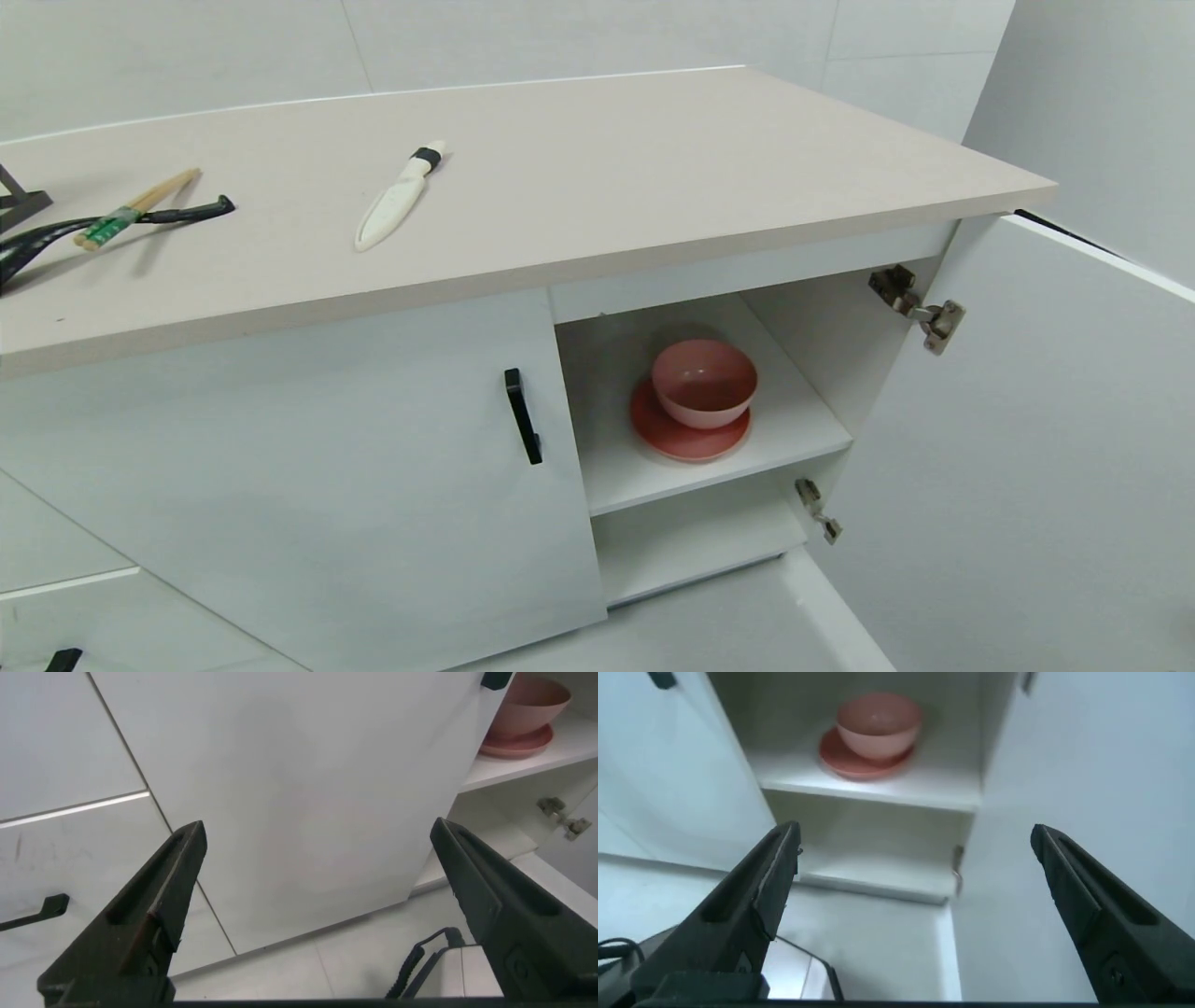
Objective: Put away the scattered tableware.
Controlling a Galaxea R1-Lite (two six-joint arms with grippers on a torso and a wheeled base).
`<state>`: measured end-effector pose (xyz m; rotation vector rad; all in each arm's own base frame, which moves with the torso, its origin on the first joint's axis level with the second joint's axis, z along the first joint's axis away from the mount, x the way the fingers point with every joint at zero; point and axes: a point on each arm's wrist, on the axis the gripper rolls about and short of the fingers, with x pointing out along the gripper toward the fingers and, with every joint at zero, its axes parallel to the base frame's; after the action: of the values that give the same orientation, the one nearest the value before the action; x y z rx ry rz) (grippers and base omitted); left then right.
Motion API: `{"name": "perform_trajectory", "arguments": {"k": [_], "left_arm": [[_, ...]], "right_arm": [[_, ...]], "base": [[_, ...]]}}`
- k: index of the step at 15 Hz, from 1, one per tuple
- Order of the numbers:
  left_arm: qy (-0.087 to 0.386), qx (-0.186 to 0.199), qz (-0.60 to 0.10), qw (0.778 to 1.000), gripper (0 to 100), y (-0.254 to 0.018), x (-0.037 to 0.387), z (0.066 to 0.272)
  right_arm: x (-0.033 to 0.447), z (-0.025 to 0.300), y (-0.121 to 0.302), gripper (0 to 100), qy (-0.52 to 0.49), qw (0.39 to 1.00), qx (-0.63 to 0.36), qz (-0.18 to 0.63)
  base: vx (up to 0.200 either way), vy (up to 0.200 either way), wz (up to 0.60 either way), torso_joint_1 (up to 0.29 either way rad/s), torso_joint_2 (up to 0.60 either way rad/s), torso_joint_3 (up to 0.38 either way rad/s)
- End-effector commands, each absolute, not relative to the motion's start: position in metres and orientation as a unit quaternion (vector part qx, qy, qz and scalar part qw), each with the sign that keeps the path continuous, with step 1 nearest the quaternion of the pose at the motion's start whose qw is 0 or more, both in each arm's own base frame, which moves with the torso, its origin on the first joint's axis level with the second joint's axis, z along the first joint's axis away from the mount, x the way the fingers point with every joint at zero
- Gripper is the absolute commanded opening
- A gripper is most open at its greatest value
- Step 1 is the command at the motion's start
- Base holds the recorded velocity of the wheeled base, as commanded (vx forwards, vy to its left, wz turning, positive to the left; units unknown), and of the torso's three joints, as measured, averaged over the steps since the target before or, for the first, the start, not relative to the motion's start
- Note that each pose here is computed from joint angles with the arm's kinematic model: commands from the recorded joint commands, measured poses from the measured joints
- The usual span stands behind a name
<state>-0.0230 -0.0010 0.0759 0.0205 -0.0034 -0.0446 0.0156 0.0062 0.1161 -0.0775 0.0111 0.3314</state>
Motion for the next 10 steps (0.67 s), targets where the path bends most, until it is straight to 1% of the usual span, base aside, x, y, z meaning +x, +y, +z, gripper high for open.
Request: {"name": "perform_trajectory", "arguments": {"k": [1, 3, 4, 5, 6, 7, 8, 9, 10], "left_arm": [[-0.001, 0.011, -0.022, 1.000, 100, -0.001, -0.023, 0.076], [-0.001, 0.010, -0.022, 1.000, 100, -0.001, -0.023, 0.076], [-0.001, 0.010, -0.022, 1.000, 100, -0.001, -0.023, 0.076], [-0.001, 0.010, -0.022, 1.000, 100, -0.001, -0.023, 0.076], [-0.001, 0.004, -0.021, 1.000, 100, -0.001, -0.023, 0.076], [-0.001, 0.000, -0.017, 1.000, 100, -0.001, -0.023, 0.076], [-0.001, -0.001, -0.016, 1.000, 100, -0.001, -0.023, 0.076], [-0.001, -0.001, -0.015, 1.000, 100, -0.001, -0.023, 0.076], [-0.001, -0.003, -0.010, 1.000, 100, 0.000, -0.023, 0.076]], "right_arm": [[-0.015, 0.092, 0.001, 100, -0.028, 0.991, -0.030, 0.126], [-0.015, 0.090, 0.002, 100, -0.018, 0.993, -0.028, 0.113], [-0.022, 0.079, 0.003, 100, -0.010, 0.997, -0.030, 0.069], [-0.022, 0.079, 0.003, 100, -0.010, 0.997, -0.030, 0.069], [-0.023, 0.080, 0.003, 100, -0.023, 0.998, -0.037, 0.053], [-0.023, 0.076, 0.000, 100, 0.000, 0.998, -0.057, 0.005], [-0.023, 0.076, 0.000, 100, 0.003, 0.998, -0.059, -0.003], [-0.023, 0.076, 0.001, 100, -0.001, 0.999, -0.046, 0.011], [-0.023, 0.076, 0.001, 100, 0.000, 0.999, -0.035, 0.012]], "base": [[0.000, 0.000, 0.00, 0.000, 0.00, 0.000], [0.000, 0.000, 0.00, 0.000, 0.00, 0.000], [0.000, 0.000, 0.00, 0.000, 0.00, 0.000], [0.000, 0.000, 0.00, 0.000, 0.00, 0.000], [0.000, 0.000, 0.00, 0.000, 0.00, 0.000], [0.000, 0.000, 0.00, 0.000, 0.00, 0.000], [0.000, 0.000, 0.00, 0.000, 0.00, 0.000], [0.000, 0.000, 0.00, 0.000, 0.00, 0.000], [-0.200, 0.000, 0.00, 0.002, 0.00, 0.002]]}}
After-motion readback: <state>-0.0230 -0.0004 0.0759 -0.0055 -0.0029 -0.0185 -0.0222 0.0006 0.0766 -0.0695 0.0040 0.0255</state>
